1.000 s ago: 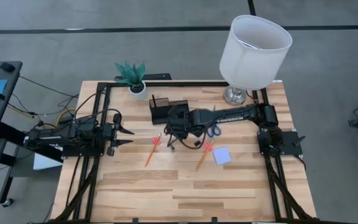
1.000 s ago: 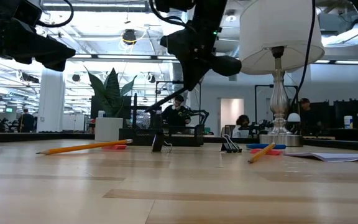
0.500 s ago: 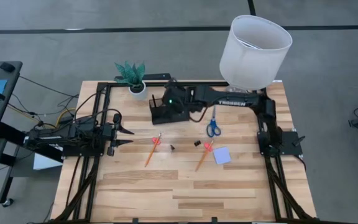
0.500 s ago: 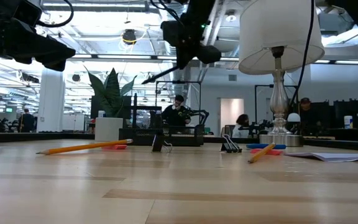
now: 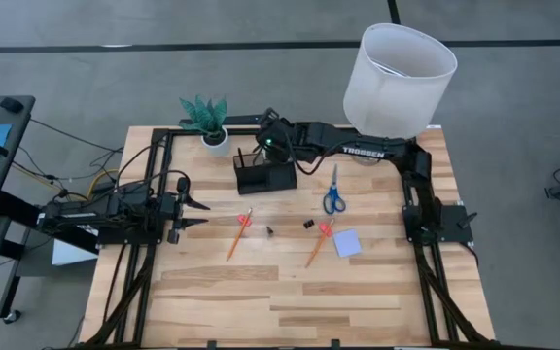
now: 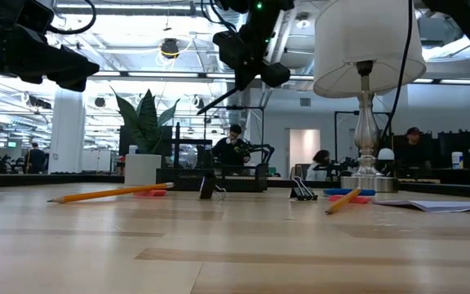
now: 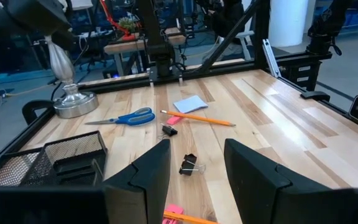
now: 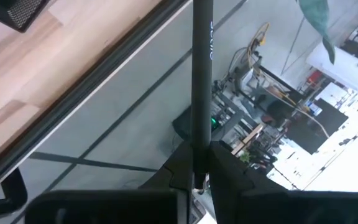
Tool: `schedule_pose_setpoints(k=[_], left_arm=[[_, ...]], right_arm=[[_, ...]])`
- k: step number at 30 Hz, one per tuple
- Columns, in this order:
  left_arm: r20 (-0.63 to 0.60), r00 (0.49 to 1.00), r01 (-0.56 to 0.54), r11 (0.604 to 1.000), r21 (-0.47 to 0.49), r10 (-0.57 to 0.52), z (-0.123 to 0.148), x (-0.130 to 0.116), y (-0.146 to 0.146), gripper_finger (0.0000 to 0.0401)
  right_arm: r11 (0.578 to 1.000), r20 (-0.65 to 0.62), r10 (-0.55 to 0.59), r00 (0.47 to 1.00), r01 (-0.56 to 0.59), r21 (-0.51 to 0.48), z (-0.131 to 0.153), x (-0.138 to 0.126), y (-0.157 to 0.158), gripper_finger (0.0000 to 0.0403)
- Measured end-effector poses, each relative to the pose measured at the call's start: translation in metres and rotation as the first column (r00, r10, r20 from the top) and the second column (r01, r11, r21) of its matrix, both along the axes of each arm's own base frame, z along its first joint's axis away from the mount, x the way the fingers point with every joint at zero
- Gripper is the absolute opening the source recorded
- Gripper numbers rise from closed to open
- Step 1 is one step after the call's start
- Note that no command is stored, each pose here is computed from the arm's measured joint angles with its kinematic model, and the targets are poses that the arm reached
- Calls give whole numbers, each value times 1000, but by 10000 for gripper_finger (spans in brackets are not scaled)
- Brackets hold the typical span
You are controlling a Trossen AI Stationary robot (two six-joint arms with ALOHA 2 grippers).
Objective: Pick and place office supplies into organizer
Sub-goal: Put the black pen into the black desk organizer
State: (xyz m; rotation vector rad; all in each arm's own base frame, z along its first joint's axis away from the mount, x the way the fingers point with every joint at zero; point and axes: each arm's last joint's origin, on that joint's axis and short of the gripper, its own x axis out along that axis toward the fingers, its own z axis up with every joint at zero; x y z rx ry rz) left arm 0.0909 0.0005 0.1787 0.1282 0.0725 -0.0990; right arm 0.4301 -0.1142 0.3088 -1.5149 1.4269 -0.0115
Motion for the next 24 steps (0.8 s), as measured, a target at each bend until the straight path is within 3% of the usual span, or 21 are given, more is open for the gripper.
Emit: schedule_pose_setpoints(k=[8, 16, 24], left_arm=[[1, 999, -32, 999, 3, 32, 0, 0, 1, 144], [2, 999, -49, 999, 4, 49, 0, 0, 1, 144], [1, 999, -49, 999, 4, 49, 0, 0, 1, 144]], right_arm=[[999, -4, 36, 999, -36, 10, 0, 2, 6, 23], [995, -126, 33, 991, -44, -85, -36, 23, -1, 23], [994, -141, 28, 990, -42, -98, -38, 23, -4, 23]])
